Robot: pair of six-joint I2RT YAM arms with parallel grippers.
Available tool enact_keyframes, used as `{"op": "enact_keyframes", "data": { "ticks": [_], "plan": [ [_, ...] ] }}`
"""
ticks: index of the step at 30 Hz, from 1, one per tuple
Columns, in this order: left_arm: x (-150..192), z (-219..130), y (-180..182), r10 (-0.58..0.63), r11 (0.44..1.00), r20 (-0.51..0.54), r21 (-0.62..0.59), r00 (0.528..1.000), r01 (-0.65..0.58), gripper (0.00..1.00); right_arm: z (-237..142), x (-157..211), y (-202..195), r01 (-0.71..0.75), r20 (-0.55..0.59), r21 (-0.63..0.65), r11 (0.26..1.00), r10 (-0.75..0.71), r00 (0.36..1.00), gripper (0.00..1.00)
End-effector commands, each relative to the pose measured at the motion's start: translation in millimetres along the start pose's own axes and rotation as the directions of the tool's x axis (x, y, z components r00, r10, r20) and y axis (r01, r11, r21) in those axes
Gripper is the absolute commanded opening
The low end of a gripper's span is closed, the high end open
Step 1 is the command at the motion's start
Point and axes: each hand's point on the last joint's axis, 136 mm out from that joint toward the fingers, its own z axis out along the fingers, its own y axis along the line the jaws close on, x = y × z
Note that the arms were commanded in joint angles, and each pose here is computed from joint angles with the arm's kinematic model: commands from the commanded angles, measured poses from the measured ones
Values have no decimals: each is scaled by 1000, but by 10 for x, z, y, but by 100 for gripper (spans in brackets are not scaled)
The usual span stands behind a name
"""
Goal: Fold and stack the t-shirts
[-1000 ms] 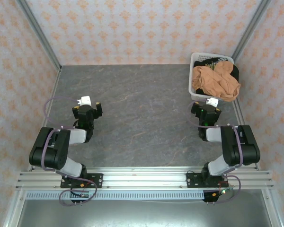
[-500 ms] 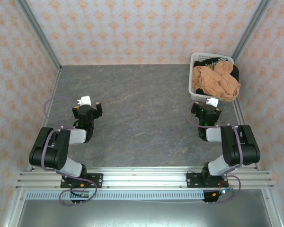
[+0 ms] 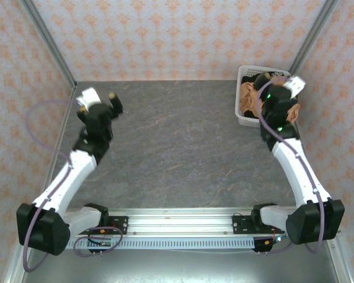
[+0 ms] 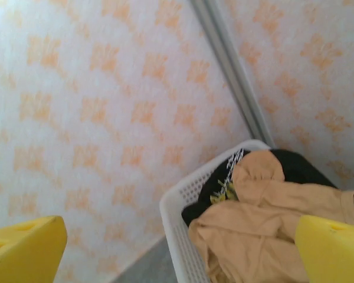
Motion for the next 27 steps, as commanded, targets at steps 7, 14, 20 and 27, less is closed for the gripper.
{"op": "enact_keyframes", "data": {
  "ticks": [7,14,20,27],
  "plan": [
    [1063,41,-816,35,982,-579,170,815,78,96,919,1120,-780,178,-551,414,893,89,830,99],
    [1565,-274,-1170,128,962,-679,261,723,75,91,1412,1860,-1056,255,-697,447,858,155,700,99],
    [1656,-386,-1162,134,961,-696,264,706,78,89,1664,2189,-1142,246,-718,443,862,177,673,75],
    [1563,-435,-1121,140,962,-678,265,721,63,84,1653,1380,-804,149,-532,399,905,96,841,6]
  ]
}}
